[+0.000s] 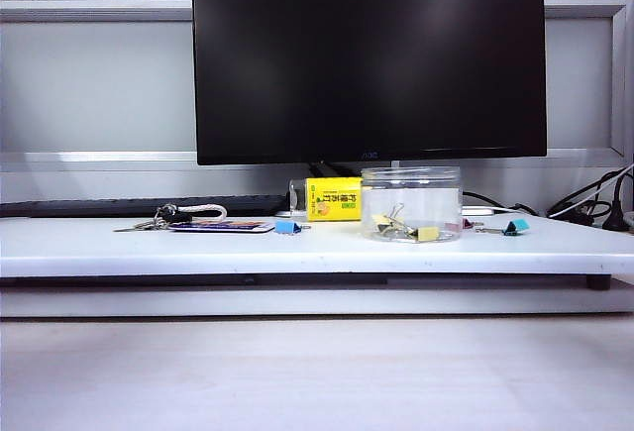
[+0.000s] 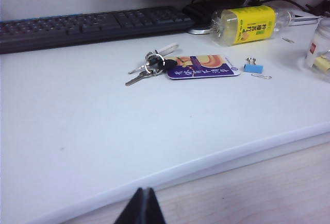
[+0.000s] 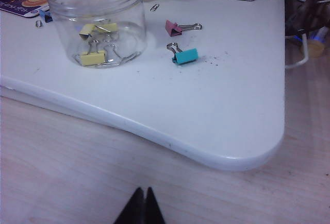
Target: Take the clips out of the round transparent plastic box and place them on the table.
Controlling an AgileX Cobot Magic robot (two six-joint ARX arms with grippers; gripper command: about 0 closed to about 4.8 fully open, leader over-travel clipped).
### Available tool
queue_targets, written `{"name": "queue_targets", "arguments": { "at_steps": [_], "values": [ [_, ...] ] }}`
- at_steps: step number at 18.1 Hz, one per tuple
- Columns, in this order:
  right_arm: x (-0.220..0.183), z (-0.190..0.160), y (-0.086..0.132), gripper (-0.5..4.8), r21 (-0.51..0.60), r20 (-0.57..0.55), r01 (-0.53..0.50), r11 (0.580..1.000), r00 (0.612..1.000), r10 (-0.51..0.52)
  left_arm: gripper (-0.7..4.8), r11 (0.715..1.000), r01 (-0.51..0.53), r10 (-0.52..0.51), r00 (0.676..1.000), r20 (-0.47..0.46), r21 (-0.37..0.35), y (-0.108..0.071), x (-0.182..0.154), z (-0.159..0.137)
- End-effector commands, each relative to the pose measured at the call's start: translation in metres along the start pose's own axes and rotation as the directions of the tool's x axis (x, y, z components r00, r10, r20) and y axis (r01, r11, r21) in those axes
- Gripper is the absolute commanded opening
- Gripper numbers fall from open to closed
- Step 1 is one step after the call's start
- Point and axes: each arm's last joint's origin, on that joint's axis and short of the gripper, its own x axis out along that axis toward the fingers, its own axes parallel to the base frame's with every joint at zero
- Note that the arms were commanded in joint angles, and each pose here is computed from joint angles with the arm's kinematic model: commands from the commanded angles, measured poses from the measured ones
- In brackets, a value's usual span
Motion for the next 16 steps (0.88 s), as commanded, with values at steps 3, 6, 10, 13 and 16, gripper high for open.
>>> {"name": "queue_targets", "arguments": {
  "at_steps": [3,6,10,13,16],
  "values": [
    [0.0,0.0,0.0,-0.01,-0.001,0.006,-0.003,1.0,1.0,0.003,-0.06,1.0,0.009,-0.009,1.0,-0.014,-0.008,0.0,0.0,-0.002],
    [0.0,0.0,0.0,-0.01,0.028,0.006,-0.01,1.0,1.0,0.01,-0.06,0.996,0.008,-0.009,1.0,-0.014,-0.085,0.0,0.0,-0.002],
    [0.0,0.003,0.002,-0.01,0.433,0.032,-0.085,0.897,0.996,0.079,-0.06,0.885,0.009,-0.017,1.0,-0.013,-0.465,0.0,0.0,-0.002],
    [-0.002,0.016,0.005,0.19,0.604,0.165,-0.255,0.755,0.967,0.195,-0.05,0.793,0.022,-0.037,0.999,-0.012,-0.609,-0.001,0.0,-0.002],
    [-0.017,0.045,0.01,0.35,0.53,0.244,-0.347,0.773,0.936,0.253,-0.05,0.763,0.142,-0.163,0.986,0.025,-0.631,-0.005,0.0,0.002]
  ]
}}
